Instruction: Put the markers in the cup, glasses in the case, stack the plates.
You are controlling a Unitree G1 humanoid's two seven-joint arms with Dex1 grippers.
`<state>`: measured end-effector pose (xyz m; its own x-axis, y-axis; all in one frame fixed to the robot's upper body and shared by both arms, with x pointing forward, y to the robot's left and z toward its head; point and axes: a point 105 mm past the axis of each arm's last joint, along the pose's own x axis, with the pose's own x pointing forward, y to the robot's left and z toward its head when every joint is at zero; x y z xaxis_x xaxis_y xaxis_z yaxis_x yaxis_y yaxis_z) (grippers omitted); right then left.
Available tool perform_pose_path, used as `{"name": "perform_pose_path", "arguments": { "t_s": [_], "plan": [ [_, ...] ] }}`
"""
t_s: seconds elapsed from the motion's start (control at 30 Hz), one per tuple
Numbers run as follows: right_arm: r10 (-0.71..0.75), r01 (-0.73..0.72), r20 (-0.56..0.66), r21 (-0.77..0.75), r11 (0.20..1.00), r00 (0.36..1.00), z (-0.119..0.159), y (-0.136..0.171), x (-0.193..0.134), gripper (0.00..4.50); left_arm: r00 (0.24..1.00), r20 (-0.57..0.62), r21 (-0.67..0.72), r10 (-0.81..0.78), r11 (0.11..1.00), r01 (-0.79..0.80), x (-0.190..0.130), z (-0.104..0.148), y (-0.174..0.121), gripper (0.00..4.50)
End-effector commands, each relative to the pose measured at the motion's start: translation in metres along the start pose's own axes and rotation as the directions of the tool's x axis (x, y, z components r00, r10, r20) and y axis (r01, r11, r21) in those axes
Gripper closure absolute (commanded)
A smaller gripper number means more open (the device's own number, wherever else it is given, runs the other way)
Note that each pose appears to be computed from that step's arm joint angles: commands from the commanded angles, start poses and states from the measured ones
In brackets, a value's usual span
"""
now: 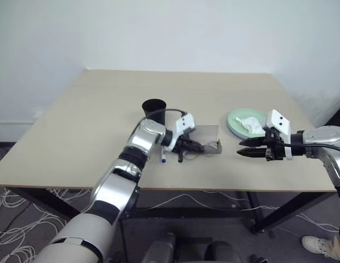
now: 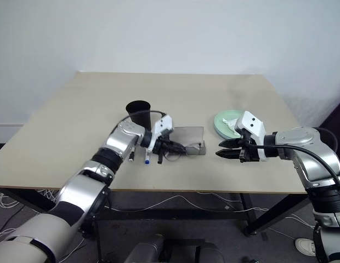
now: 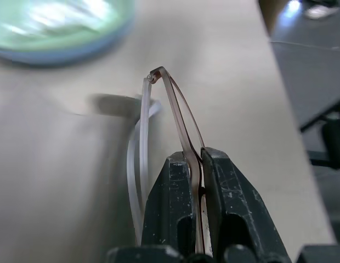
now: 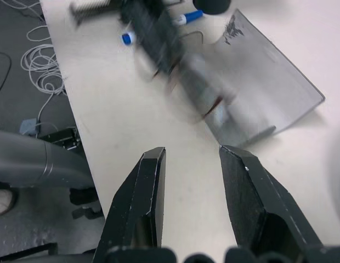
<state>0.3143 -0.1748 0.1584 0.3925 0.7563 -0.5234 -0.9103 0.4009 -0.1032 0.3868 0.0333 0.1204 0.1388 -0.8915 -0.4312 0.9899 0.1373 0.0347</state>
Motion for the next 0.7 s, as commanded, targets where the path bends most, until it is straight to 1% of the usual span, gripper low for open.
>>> {"name": "perform_pose_path", "arguments": {
  "t_s": [0.03,0.17,0.47,0.6,0.7],
  "plan": [
    [-0.012,0.013,0.029,-0.047,0.999,1.0,0.014,-0.003,-0.004,2.84,0.995,0.074,0.06,0.065,0.996,-0.07,-0.005,0.023,0.013,4.49],
    [-0.004,0.006,0.03,-0.049,0.999,1.0,0.015,-0.001,-0.003,2.84,0.989,0.096,0.087,0.113,0.989,-0.121,-0.004,0.025,0.019,4.49],
    [-0.005,0.007,0.028,-0.047,0.999,1.0,0.016,0.002,-0.005,2.84,0.978,0.081,0.153,0.191,0.968,-0.201,0.011,0.012,0.02,4.49],
    [-0.01,0.011,0.027,-0.04,0.999,1.0,0.014,0.003,-0.005,2.84,0.968,0.102,0.18,0.23,0.952,-0.246,0.009,0.017,0.024,4.49],
    [-0.013,0.014,0.026,-0.037,0.999,1.0,0.013,0.004,-0.006,2.84,0.962,0.096,0.218,0.257,0.937,-0.272,0.006,0.019,0.028,4.49]
  ]
}}
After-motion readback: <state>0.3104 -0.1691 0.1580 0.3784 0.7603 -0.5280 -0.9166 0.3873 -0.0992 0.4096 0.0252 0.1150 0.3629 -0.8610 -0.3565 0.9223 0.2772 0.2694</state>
